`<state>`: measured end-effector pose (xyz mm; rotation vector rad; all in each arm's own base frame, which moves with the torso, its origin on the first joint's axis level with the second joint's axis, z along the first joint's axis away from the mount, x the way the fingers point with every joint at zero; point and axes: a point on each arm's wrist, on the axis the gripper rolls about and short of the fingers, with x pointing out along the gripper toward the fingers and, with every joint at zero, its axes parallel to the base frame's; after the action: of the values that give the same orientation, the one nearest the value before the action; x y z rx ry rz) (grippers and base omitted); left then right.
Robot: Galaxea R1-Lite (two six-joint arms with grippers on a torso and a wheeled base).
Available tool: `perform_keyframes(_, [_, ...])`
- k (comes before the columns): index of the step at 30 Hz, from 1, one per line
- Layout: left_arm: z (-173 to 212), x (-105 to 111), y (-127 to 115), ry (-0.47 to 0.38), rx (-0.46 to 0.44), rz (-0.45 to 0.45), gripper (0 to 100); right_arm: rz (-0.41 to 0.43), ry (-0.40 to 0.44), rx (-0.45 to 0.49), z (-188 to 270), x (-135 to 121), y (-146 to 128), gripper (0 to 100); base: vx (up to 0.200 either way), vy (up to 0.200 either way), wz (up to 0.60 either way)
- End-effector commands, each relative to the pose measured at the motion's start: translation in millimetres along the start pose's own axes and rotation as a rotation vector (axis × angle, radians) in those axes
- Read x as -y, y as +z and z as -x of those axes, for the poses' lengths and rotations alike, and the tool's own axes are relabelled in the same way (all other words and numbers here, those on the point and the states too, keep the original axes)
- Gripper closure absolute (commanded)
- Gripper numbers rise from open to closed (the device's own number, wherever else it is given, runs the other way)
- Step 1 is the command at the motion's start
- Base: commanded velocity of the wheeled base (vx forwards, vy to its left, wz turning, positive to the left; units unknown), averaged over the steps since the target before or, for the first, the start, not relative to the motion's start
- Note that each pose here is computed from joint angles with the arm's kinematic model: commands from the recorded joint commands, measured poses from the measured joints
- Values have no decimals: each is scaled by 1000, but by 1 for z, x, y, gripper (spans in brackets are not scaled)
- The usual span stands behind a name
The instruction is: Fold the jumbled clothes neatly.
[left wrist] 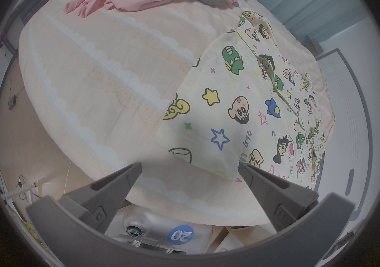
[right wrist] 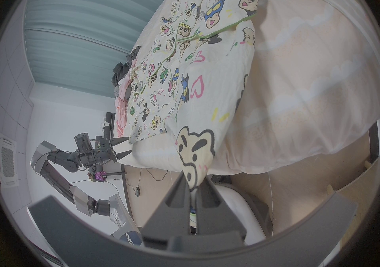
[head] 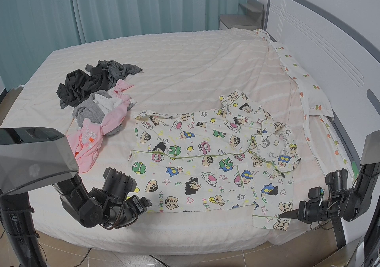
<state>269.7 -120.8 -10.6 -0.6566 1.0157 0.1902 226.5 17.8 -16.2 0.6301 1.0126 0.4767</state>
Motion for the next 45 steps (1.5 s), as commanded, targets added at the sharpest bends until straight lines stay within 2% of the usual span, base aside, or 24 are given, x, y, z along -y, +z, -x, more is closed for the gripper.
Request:
perform_keyframes(1, [-4,3,2,0,18,1,0,-3,-1,-5,-1,1,-1,100,0,0,0])
perform_keyframes(8, [-14,13,9,3,75,6,0,-5,1,-8,0,1,-2,100,0,0,0])
perform_keyframes(21, [-19,20,11,-10,82,1,0,-5,2,-7,0,1,-2,100,0,0,0])
perform_keyframes(22, [-19,19,11,-8,82,2,100,-5,2,-7,0,1,-2,100,0,0,0])
perform_keyframes(31, [-20,15,7,58,42,-23,100,-7,1,-7,0,1,-2,100,0,0,0])
perform_keyframes(40, [-16,10,3,98,41,-34,100,15,4,-1,2,1,-7,100,0,0,0])
perform_keyframes(45, [-7,11,3,92,53,-36,100,36,8,33,-2,6,-12,100,0,0,0])
